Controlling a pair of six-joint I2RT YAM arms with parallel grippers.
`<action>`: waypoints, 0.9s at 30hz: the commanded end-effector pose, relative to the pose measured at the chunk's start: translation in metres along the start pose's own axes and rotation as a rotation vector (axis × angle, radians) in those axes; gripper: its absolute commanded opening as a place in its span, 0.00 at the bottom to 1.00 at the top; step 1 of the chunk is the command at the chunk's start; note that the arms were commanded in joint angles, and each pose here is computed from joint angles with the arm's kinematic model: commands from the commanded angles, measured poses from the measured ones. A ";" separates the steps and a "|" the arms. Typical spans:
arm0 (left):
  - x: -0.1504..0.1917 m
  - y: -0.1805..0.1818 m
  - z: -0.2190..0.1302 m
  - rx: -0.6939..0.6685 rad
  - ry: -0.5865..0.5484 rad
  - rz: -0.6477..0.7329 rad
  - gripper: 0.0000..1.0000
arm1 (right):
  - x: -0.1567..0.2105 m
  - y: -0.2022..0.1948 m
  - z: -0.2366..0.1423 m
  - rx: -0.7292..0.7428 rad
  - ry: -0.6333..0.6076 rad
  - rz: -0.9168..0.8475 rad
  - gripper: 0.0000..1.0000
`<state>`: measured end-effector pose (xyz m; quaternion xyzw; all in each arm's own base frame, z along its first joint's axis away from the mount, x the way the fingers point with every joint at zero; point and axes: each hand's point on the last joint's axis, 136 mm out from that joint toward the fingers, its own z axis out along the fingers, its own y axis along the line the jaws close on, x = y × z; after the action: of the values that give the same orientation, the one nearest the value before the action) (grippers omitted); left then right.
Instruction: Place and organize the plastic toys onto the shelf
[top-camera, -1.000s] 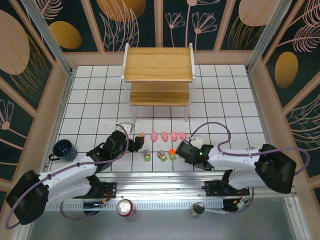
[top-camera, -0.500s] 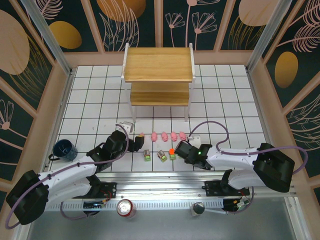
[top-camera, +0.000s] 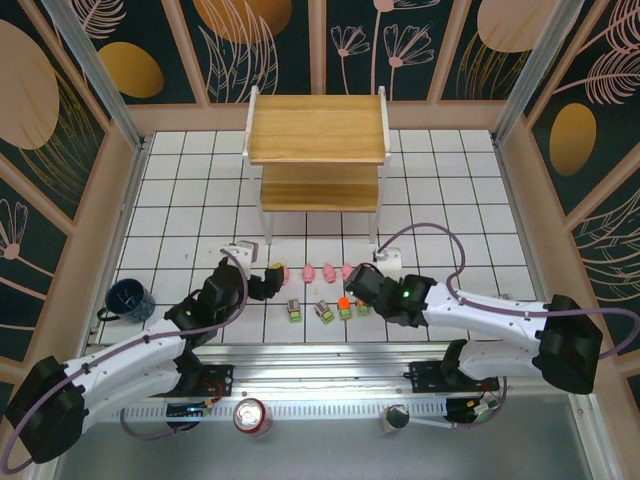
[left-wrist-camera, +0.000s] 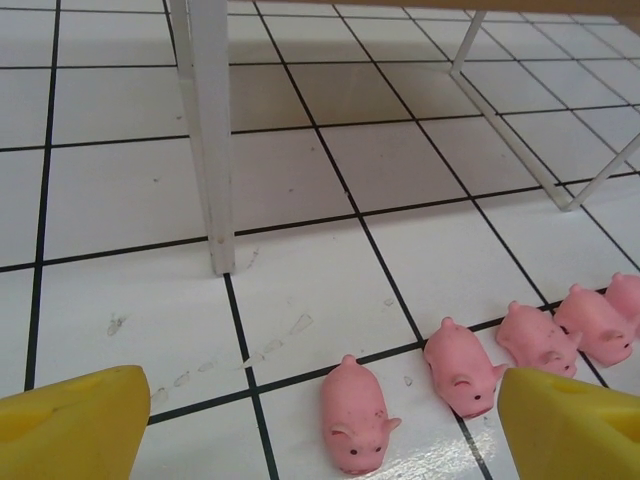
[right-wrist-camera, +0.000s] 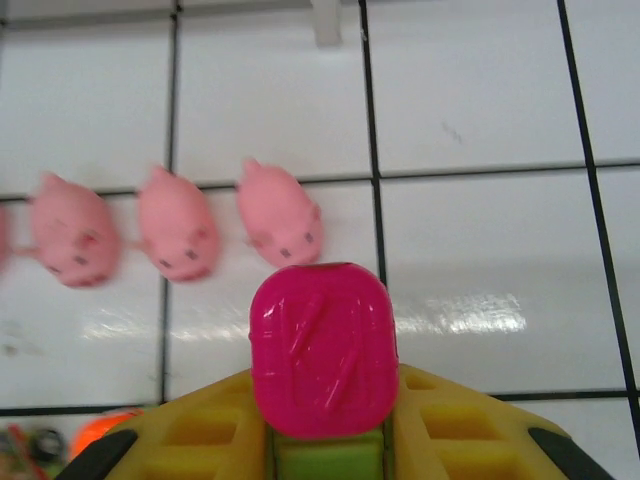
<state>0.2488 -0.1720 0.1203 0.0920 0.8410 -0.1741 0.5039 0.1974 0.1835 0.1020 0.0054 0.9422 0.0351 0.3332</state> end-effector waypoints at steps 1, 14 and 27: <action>-0.011 -0.007 0.005 0.010 -0.026 0.031 0.91 | -0.033 0.003 -0.018 0.033 -0.095 -0.021 0.20; -0.010 -0.016 0.008 0.066 -0.044 0.056 0.93 | -0.127 0.044 -0.033 0.007 -0.236 -0.036 0.18; -0.009 -0.016 0.007 0.072 -0.049 0.053 0.95 | -0.182 0.050 -0.013 0.004 -0.270 -0.014 0.18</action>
<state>0.2540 -0.1843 0.1234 0.1190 0.8279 -0.1823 0.5168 0.3175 0.2186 0.2172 0.0097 0.8966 0.0214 0.4423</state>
